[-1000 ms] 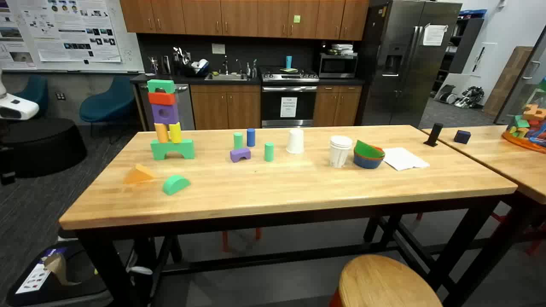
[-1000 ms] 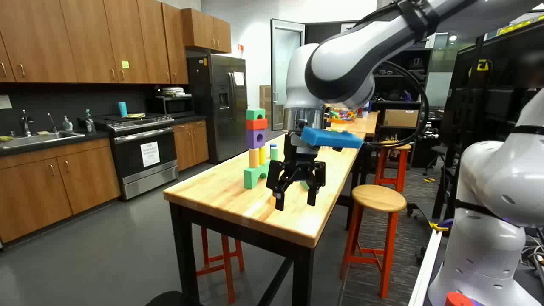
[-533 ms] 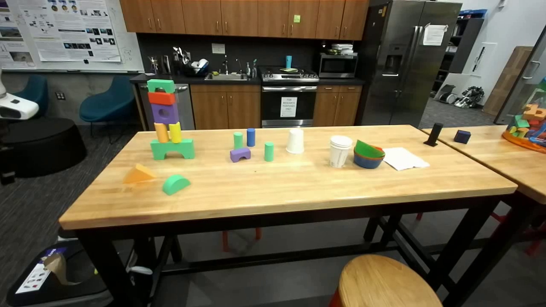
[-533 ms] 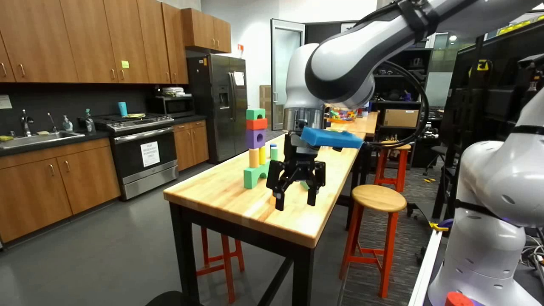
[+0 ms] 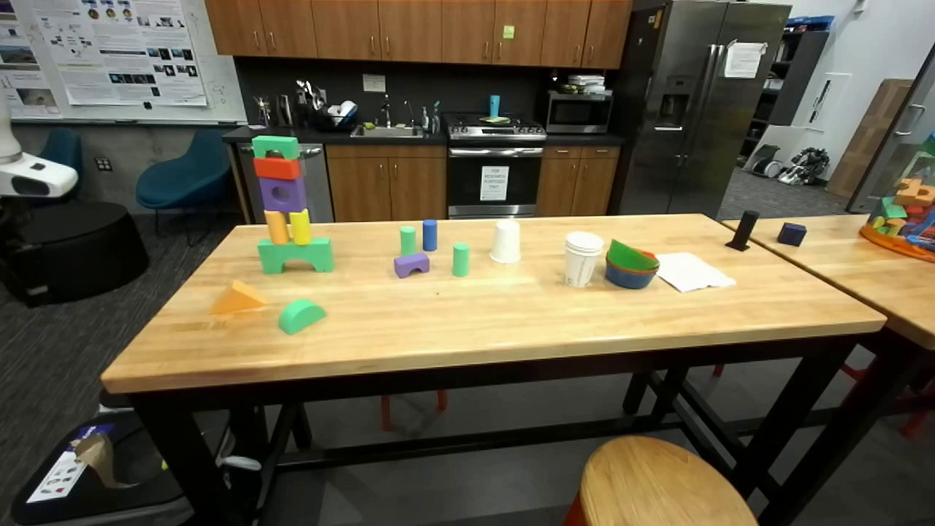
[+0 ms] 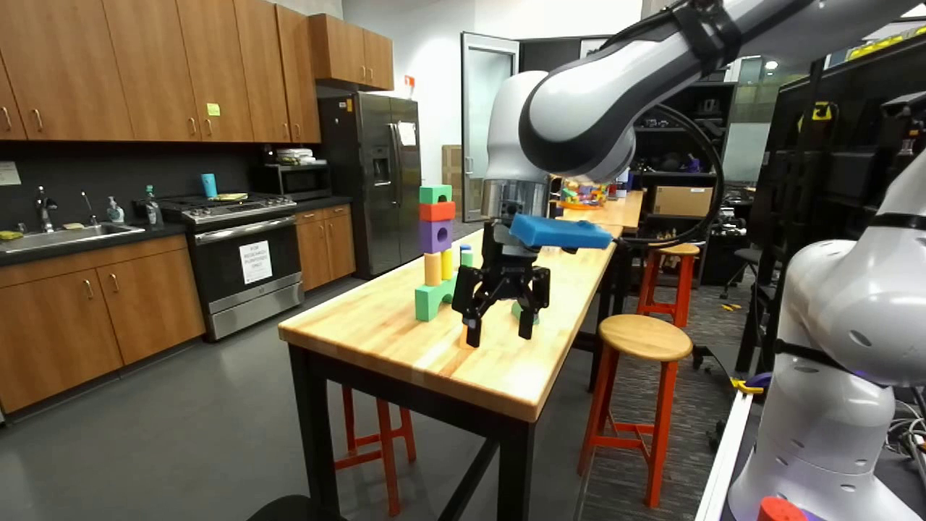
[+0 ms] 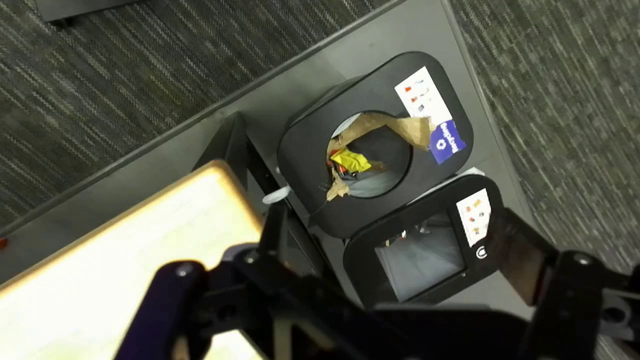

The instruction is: Remove the green block from on top of the pile on the left and put it on the table

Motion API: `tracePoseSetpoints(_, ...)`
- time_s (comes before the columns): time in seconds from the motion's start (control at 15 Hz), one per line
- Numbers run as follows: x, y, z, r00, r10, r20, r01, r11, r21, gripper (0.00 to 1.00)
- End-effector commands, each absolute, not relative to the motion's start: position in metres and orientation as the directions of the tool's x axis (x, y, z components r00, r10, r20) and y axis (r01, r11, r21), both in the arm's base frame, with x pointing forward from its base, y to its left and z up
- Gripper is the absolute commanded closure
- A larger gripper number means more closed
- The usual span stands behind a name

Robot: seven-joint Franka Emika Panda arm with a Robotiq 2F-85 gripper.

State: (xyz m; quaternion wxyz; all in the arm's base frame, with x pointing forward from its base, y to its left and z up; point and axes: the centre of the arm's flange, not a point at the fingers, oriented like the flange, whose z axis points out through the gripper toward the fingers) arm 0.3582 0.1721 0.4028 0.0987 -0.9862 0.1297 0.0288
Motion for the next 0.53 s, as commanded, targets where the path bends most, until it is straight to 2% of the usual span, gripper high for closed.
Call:
tracePoseSetpoints(0.0,0.392,0.151,0.419,0.963,-0.271,0.002,-0.266,-0.949,-0.169,0.0)
tracePoseSetpoints(0.47,0.445,0.121,0.457,0.949,-0.305,0.081,-0.294,-0.949,-0.117,0.0)
